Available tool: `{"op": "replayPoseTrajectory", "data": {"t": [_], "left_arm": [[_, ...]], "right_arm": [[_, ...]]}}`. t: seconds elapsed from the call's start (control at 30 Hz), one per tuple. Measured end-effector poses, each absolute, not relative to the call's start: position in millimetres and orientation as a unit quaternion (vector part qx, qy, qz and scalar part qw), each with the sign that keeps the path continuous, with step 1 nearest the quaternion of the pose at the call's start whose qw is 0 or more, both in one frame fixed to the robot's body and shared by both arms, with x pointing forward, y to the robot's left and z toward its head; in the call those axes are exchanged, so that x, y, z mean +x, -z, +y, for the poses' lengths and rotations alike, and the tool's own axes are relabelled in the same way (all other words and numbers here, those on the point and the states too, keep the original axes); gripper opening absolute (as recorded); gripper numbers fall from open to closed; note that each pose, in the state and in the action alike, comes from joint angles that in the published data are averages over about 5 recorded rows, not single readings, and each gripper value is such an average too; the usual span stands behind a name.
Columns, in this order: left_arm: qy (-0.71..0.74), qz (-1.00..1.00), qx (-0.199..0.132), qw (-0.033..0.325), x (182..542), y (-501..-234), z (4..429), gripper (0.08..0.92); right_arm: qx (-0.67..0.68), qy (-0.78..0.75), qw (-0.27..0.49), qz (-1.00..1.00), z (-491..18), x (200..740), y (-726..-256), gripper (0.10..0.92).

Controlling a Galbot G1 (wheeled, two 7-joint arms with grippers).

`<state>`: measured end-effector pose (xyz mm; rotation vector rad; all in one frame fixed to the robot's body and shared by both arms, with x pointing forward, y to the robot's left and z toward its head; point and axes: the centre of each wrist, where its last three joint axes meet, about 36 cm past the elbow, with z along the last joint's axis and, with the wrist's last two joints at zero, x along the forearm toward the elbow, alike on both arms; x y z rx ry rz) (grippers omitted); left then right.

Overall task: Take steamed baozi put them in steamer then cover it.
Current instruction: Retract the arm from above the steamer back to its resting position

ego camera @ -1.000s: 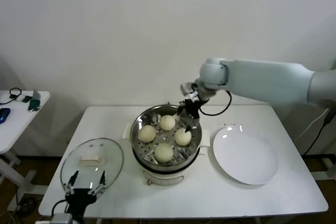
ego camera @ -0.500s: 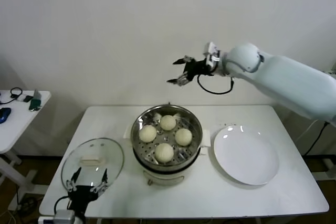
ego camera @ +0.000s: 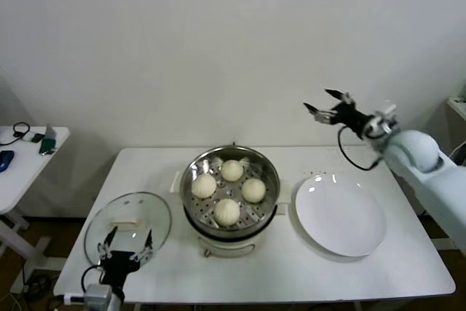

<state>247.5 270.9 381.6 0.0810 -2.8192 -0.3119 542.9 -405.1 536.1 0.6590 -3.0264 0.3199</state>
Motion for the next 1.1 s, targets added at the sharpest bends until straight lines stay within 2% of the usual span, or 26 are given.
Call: {"op": "replayPoseTrajectory", "data": {"t": [0.2, 0.4, 0.83, 1.1], "left_arm": [[0.134, -0.982, 0.033, 0.132, 251.8, -377.5, 274.0, 0.823], [0.178, -0.977, 0.036, 0.112, 252.1, -372.7, 279.9, 0.823], [0.375, -0.923, 0.057, 0.063, 247.9, -361.9, 292.2, 0.823], [0.527, -0.846, 0.079, 0.034, 253.5, -321.9, 303.4, 0.823]], "right_arm": [[0.151, -0.06, 0.005, -0.987, -439.8, 482.3, -475.1, 0.823], [0.109, -0.022, 0.028, -0.993, -448.3, 411.6, -406.9, 0.823], [0.043, 0.034, 0.059, -0.997, -412.6, 303.8, -307.8, 0.823], [0.029, 0.061, 0.071, -0.995, -385.2, 272.6, -276.8, 0.823]]}}
